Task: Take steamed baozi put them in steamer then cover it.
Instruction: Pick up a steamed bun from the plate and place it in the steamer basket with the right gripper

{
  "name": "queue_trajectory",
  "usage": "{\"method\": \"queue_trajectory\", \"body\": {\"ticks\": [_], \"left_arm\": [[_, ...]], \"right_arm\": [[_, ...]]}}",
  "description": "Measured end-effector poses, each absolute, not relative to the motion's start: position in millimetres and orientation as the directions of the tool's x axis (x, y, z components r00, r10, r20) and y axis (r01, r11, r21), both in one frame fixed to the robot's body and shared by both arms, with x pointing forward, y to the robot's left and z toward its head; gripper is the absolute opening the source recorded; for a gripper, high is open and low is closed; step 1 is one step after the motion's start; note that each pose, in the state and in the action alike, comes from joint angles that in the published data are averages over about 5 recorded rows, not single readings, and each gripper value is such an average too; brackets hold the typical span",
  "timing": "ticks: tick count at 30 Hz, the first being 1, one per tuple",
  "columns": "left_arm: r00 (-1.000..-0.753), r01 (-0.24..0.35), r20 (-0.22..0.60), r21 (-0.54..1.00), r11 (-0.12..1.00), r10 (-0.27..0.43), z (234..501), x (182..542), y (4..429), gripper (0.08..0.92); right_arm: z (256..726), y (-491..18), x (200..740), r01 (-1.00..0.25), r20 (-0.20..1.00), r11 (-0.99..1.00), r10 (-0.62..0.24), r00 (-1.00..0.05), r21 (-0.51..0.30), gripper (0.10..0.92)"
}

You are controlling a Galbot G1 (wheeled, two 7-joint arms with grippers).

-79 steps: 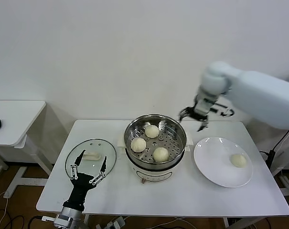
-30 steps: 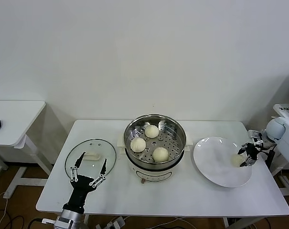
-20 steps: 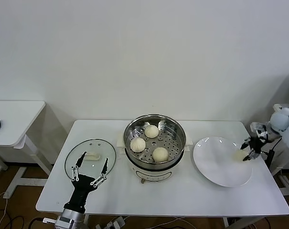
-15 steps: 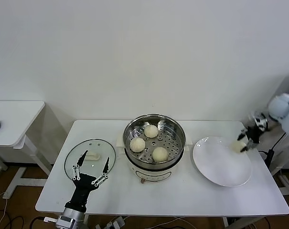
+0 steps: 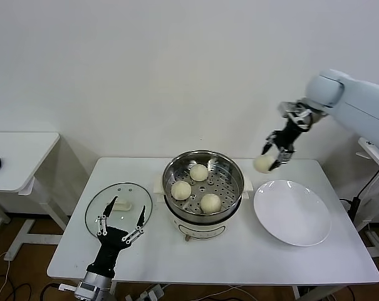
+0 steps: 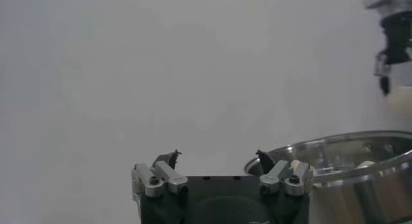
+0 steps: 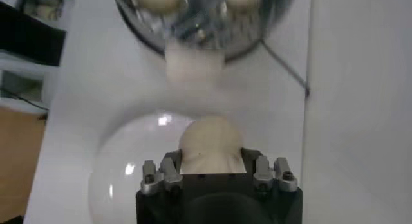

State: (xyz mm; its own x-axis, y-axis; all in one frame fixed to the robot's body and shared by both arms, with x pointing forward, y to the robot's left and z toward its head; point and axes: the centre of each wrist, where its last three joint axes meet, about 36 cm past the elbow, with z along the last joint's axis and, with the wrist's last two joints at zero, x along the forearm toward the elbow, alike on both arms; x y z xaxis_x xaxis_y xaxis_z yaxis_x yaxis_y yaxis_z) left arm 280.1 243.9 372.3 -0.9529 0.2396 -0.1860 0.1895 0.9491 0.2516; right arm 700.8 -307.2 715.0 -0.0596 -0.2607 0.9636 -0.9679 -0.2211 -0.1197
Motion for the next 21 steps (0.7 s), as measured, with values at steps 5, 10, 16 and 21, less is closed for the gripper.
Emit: {"method": "queue_trajectory", "body": {"ticks": [5,10,16,21], "left_arm": [[-0.953,0.185,-0.188,0.25,0.95,0.235,372,281,244,0.823],[-0.954,0.18,-0.193,0.247,0.952,0.23,372,282,244,0.823],[-0.956,0.173,-0.192,0.248,0.953,0.223,372,282,246,0.823],[-0.958,0.164,-0.192,0.245,0.956,0.213,372,281,246,0.823]], "right_arm": [[712,-263,698,-0.957,0.965,-0.269,-0.261,-0.032,-0.105,0.645],[697,-229,698,-0.95,0.971,-0.297,-0.238,-0.018,-0.09,0.643],[675,-201,700,-0.943,0.978,-0.321,-0.208,-0.018,-0.086,0.637],[654,-187,703,-0.939,0.981,-0.332,-0.193,-0.026,-0.09,0.636]]}}
